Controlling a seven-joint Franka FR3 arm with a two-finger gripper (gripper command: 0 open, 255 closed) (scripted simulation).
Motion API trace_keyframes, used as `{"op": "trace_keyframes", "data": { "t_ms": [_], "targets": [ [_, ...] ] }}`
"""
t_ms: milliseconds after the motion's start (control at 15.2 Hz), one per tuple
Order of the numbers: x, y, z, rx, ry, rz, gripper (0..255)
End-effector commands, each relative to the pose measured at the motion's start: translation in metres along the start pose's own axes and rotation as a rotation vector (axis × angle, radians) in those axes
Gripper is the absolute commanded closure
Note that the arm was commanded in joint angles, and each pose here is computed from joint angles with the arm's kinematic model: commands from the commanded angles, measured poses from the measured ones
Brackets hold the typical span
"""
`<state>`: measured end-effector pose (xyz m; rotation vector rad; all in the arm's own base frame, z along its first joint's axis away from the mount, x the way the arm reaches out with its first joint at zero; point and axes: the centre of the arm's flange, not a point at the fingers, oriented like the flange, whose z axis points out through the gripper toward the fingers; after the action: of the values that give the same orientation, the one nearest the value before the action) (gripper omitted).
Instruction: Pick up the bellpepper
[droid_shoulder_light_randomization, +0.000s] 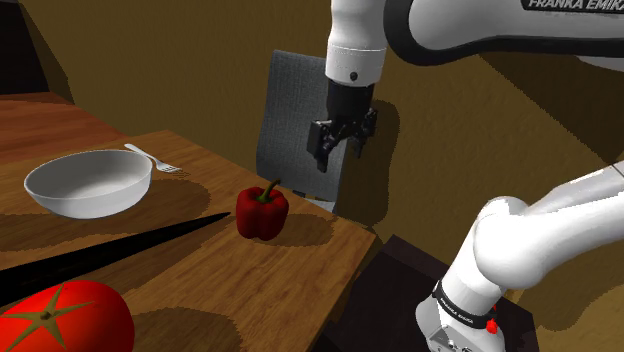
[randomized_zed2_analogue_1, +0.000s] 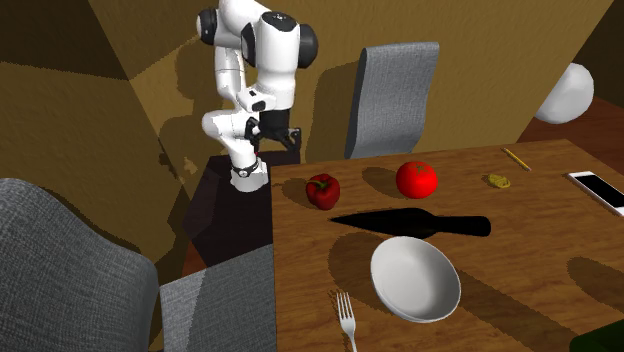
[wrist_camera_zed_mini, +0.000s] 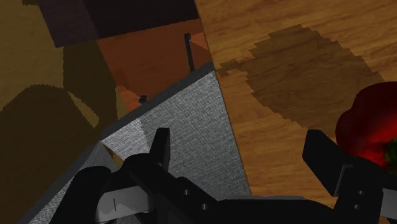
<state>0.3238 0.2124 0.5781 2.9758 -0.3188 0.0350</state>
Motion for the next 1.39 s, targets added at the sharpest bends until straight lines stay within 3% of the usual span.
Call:
{"op": "trace_keyframes", "data": {
  "t_ms": [0, 792, 1320],
  "targets": [
    [-0.002, -0.028, -0.005, 0.001, 0.012, 0.012, 0],
    [0.003, -0.18, -0.027, 0.0, 0.084, 0.071, 0],
    [0.002, -0.186, 0.013, 0.0, 0.084, 0.071, 0]
  ]
}}
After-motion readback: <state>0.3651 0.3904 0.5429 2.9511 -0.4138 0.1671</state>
